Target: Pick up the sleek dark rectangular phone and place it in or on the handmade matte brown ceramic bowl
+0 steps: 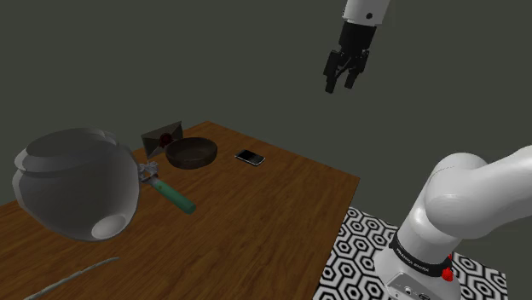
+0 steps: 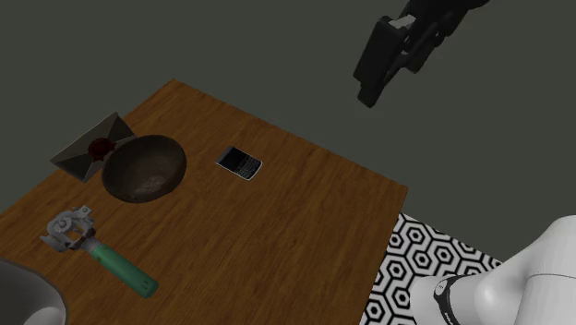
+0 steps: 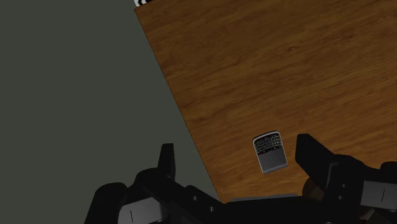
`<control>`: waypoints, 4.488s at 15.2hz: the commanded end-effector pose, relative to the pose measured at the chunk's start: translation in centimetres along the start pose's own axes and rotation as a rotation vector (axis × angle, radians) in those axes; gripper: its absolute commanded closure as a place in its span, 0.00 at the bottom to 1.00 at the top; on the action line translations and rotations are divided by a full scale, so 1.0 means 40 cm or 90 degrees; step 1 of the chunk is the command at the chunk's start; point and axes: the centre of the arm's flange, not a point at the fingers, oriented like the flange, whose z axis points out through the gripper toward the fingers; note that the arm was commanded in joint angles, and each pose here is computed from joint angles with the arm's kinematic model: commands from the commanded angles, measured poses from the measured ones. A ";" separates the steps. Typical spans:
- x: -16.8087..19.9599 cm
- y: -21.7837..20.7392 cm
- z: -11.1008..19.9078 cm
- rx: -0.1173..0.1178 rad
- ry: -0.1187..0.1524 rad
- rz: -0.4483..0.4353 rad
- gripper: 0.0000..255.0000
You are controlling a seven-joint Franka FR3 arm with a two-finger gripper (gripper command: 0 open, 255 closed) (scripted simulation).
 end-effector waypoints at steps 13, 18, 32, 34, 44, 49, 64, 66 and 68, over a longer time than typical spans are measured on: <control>0.206 -0.151 0.311 0.007 -0.024 -0.021 0.00; 0.286 -0.217 0.442 0.010 -0.034 -0.030 0.00; 0.413 -0.337 0.737 0.016 -0.052 -0.045 0.00; 0.411 -0.337 0.763 0.016 -0.052 -0.045 0.00; 0.411 -0.337 0.770 0.016 -0.052 -0.045 1.00; 0.411 -0.337 0.770 0.016 -0.052 -0.045 1.00; 0.425 -0.336 0.613 0.016 -0.052 -0.045 1.00; 0.427 -0.336 0.586 0.016 -0.052 -0.045 1.00; 0.430 -0.335 0.560 0.016 -0.052 -0.045 1.00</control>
